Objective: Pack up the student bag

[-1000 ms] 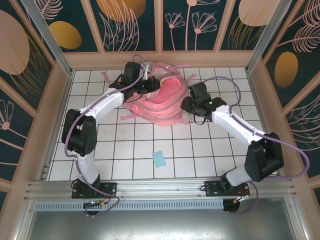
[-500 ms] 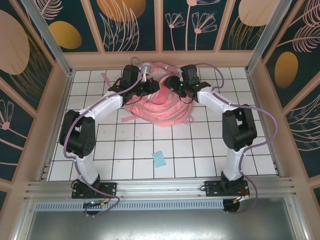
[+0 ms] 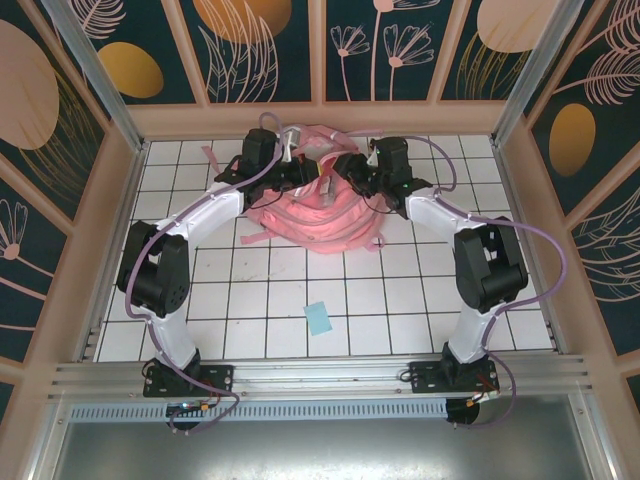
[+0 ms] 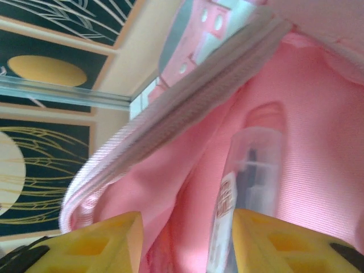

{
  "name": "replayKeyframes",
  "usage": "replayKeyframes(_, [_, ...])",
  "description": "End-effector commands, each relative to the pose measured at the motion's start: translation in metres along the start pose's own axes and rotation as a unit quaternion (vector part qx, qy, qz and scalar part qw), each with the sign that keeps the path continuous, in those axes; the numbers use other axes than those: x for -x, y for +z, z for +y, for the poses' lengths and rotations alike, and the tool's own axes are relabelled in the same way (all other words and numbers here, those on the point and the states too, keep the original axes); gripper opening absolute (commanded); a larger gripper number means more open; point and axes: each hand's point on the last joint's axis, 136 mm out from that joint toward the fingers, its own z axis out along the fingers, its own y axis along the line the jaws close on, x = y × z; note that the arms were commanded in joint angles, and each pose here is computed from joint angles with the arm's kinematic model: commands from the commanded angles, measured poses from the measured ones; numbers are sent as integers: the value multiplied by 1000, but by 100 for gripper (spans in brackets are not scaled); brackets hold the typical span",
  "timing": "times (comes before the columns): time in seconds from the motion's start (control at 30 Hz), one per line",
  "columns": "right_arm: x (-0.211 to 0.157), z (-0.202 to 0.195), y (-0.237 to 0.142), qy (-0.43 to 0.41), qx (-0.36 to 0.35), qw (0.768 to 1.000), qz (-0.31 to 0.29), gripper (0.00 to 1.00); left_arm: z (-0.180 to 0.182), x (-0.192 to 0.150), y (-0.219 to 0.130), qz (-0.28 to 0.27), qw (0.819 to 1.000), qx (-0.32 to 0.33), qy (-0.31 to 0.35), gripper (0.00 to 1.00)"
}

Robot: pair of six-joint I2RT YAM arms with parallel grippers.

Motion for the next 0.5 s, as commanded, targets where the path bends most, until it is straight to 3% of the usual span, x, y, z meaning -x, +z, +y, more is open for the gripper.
replayKeyframes(0.0, [-3,17,2,3,53,999,13,47,-51,26,-17,-38,996,-69,36,0])
replayKeyframes(0.13, [-4,10,1,-3,37,999,16,48,-53,27,-19,-40,996,-69,36,0])
replayKeyframes(0.3, [-7,-4,-27,-40,-24,999,-8,48,-54,28,-20,-43,996,-73,35,0])
replayKeyframes(0.47, [-47,-13,-58,-124,-89,988,22,52,-58,37,-22,-54,995,-74,38,0])
